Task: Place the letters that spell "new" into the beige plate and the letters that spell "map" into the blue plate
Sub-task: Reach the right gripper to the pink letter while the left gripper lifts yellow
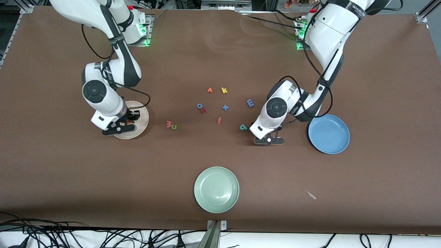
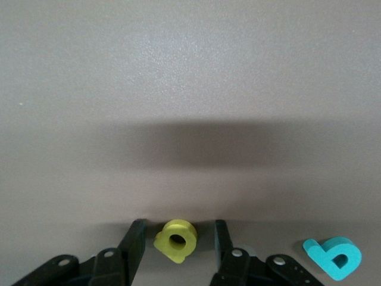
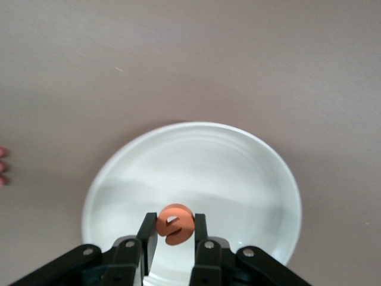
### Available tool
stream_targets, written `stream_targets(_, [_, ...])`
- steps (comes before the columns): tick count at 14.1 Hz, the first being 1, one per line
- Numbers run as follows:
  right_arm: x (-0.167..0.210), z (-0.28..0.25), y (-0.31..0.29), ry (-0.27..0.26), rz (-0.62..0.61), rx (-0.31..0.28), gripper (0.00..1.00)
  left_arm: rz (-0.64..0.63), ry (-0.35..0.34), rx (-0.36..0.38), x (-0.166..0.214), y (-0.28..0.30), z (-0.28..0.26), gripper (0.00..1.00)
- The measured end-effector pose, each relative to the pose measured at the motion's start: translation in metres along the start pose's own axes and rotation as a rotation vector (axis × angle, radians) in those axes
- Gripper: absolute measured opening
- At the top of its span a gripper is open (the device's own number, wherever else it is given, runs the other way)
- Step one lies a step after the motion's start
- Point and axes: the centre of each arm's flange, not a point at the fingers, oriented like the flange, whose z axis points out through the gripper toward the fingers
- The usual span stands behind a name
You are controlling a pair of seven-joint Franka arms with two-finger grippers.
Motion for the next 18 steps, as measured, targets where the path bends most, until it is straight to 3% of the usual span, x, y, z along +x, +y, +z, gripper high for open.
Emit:
stream_targets(6, [-0.007, 0.01, -0.001, 0.006, -0.005, -0.001, 0.37, 0.002, -0.006, 0.004, -0.001, 0.0, -0.001, 0.44])
stream_targets(8, [-0.006, 0.008, -0.001, 0.013, -0.005, 0.0, 0.48, 0.003, -0.006, 0.004, -0.001, 0.001, -0.001, 0.41])
stream_targets(10, [-0.005, 0.005, -0.004, 0.02, -0.007, 0.005, 0.5, 0.006, -0.006, 0.004, -0.001, 0.001, -0.001, 0.37])
stream_targets(12, [-0.004, 0.0, -0.022, 0.033, 0.007, 0.051, 0.51, 0.008, -0.006, 0.004, -0.001, 0.001, -0.001, 0.35])
stream_targets(15, [-0.001, -0.008, -0.065, 0.069, 0.03, 0.151, 0.61, 0.009, -0.006, 0.004, -0.001, 0.001, -0.002, 0.33])
stream_targets(18, [-0.002, -0.011, -0.098, 0.1, 0.032, 0.177, 0.64, 0.012, -0.006, 0.004, 0.0, 0.001, -0.002, 0.33])
